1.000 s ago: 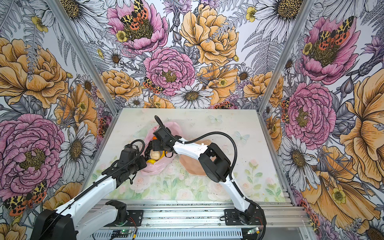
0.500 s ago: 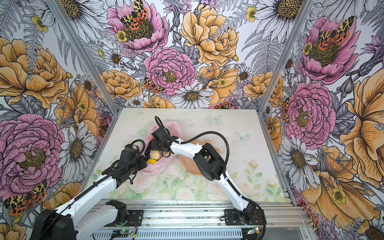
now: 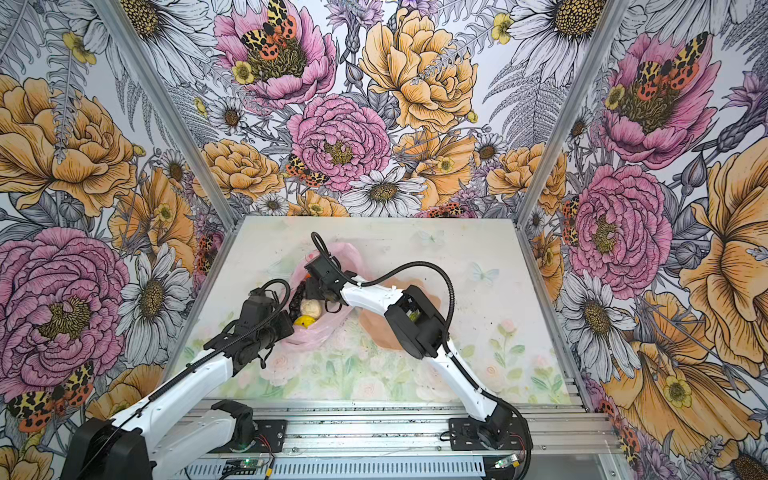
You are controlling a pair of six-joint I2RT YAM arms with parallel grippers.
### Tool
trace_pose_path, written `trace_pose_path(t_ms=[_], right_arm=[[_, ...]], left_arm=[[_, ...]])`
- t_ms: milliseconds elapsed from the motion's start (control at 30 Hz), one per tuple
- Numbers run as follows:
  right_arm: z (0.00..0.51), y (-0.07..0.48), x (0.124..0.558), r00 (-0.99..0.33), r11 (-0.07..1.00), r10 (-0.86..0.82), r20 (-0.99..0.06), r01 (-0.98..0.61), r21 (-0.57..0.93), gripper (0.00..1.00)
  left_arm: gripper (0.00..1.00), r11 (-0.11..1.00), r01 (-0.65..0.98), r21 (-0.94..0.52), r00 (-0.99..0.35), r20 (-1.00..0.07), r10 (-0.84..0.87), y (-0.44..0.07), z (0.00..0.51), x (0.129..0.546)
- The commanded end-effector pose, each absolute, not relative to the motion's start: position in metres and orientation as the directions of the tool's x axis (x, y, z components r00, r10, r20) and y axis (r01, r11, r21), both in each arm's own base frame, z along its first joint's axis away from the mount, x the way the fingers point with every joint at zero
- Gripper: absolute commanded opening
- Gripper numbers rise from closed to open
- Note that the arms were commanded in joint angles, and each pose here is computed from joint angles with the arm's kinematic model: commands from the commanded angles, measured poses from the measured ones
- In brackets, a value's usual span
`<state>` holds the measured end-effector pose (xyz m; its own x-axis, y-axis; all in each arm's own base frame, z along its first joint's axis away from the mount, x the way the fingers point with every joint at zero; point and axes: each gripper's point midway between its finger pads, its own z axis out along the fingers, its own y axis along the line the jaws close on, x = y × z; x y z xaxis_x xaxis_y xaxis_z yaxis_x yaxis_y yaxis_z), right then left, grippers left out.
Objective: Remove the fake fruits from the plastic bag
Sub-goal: 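Close the right gripper on the dark green fruit inside the bag, then lift the dark green fruit out and carry it over the peach bowl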
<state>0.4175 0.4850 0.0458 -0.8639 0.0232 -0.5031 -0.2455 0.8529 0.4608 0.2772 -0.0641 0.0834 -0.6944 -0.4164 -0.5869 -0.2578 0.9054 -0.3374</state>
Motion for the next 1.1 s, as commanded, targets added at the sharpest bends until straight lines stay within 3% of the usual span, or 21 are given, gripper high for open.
trace_pose_path(t_ms=[0,667,1067], right_arm=[[0.085,0.486,0.425,-0.828,0.837,0.021,-0.561,-0.292,0.463,0.57],[0.174,0.406,0.393,-0.740,0.856,-0.083,-0.668,-0.396,0.333,0.56],[0.160,0.332,0.334,-0.804,0.897,-0.200,-0.561,-0.380,0.226,0.55]], left_arm=[[0.01,0.911,-0.242,-0.333,-0.661,-0.631,-0.406,-0.065,0.099,0.291],[0.00,0.967,-0.132,-0.220,-0.616,-0.746,-0.254,-0.073,0.110,0.345],[0.00,0.966,-0.120,-0.227,-0.614,-0.748,-0.252,-0.076,0.106,0.347]])
